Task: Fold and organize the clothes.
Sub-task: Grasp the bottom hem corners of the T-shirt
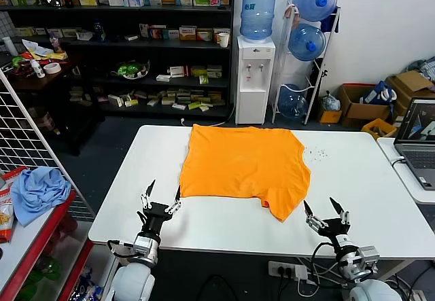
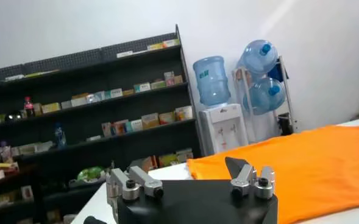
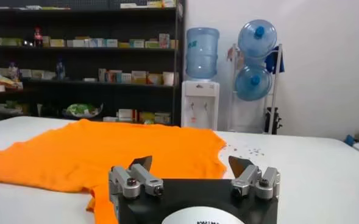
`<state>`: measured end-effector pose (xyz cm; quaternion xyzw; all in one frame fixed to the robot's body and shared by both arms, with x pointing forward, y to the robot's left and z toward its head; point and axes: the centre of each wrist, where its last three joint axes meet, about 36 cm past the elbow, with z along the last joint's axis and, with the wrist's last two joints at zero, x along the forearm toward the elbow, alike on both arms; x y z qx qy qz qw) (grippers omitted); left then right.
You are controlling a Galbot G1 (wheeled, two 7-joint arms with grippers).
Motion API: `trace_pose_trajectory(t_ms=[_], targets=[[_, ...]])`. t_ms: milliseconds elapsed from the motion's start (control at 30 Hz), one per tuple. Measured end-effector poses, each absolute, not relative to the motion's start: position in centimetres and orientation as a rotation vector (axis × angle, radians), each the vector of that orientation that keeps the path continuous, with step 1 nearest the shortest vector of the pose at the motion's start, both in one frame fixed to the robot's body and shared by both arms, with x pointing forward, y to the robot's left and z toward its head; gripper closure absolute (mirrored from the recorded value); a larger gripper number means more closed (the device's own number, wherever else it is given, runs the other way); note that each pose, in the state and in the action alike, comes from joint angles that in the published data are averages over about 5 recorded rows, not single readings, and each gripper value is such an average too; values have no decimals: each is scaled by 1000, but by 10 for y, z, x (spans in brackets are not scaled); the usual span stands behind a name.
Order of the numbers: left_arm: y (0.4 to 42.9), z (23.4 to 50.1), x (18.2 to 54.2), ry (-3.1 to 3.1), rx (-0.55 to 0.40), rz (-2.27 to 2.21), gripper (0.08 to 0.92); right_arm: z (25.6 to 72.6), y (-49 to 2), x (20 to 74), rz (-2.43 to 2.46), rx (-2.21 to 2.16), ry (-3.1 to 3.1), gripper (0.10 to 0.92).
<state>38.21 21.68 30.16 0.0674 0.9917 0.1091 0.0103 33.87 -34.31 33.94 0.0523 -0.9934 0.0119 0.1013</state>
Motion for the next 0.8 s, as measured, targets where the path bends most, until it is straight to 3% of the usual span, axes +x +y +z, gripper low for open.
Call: trace_pose_trajectory(t_ms=[333, 800], targets=[[213, 307, 395, 3204, 230, 332, 177, 338, -333, 352, -6, 139, -2839, 200], [199, 317, 440, 3368, 282, 283, 177, 324, -311, 378, -41, 107, -2738, 200]])
